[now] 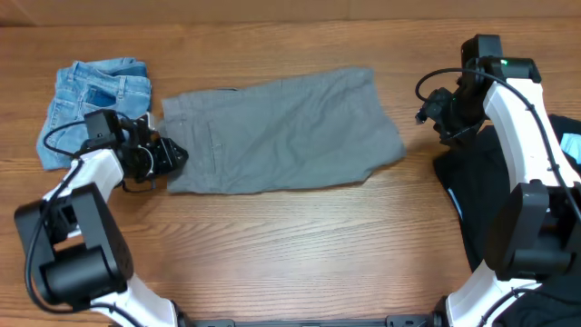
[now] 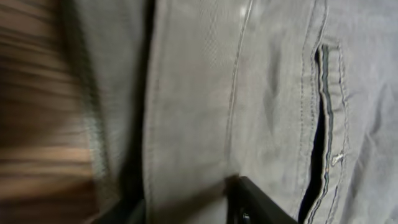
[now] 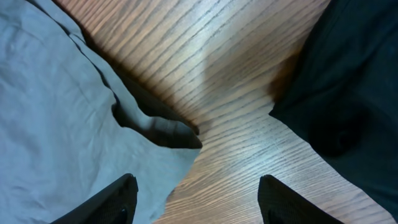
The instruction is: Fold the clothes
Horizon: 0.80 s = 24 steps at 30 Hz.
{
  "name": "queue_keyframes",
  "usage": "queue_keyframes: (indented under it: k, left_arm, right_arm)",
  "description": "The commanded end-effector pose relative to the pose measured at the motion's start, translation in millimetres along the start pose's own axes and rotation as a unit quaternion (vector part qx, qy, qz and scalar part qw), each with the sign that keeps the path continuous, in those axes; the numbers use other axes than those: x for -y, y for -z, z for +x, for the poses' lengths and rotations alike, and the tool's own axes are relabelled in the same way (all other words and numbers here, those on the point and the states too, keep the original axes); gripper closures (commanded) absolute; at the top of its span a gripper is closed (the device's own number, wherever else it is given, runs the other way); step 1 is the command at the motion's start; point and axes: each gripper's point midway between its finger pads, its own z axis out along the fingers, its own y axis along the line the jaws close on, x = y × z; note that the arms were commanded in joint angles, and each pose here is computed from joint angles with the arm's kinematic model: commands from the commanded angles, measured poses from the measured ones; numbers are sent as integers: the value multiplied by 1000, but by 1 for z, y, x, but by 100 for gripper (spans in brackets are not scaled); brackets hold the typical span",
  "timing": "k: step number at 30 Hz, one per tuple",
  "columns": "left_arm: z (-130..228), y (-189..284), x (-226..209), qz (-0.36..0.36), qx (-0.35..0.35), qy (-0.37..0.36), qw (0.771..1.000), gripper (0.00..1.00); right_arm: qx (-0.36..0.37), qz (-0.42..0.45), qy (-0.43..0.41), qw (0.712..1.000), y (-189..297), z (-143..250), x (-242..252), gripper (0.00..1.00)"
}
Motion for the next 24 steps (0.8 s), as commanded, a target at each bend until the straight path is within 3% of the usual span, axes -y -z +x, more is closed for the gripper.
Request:
queue_keyframes:
  k: [1,3,7,11,13,17,24]
  left_arm:
    - [6,-6,20,75,-11,-8,997,63]
    - [4,-5,24,86,-8,-10,996,69]
    - [4,1,32,121,-9,-4,993,96]
    - [1,16,40,166,-1,11,986,96]
    - [2,24,40,180,-1,22,983,96]
    - [3,45,45,216,4,37,976,96]
    - [13,60,52,224,-2,26,974,96]
  right_arm:
    - [13,-13,14,1000,13,2,-5,34]
    - [15,-14,15,1000,13,1,-6,34]
    - [18,-10,16,1000,13,0,-5,35]
    - [33,4,16,999,9,-8,-1,48]
    - [30,5,16,999,3,-9,-1,48]
    - [5,-34,95,995,-22,-6,-15,41]
    - [-75,-89,169,979,-81,24,-26,14]
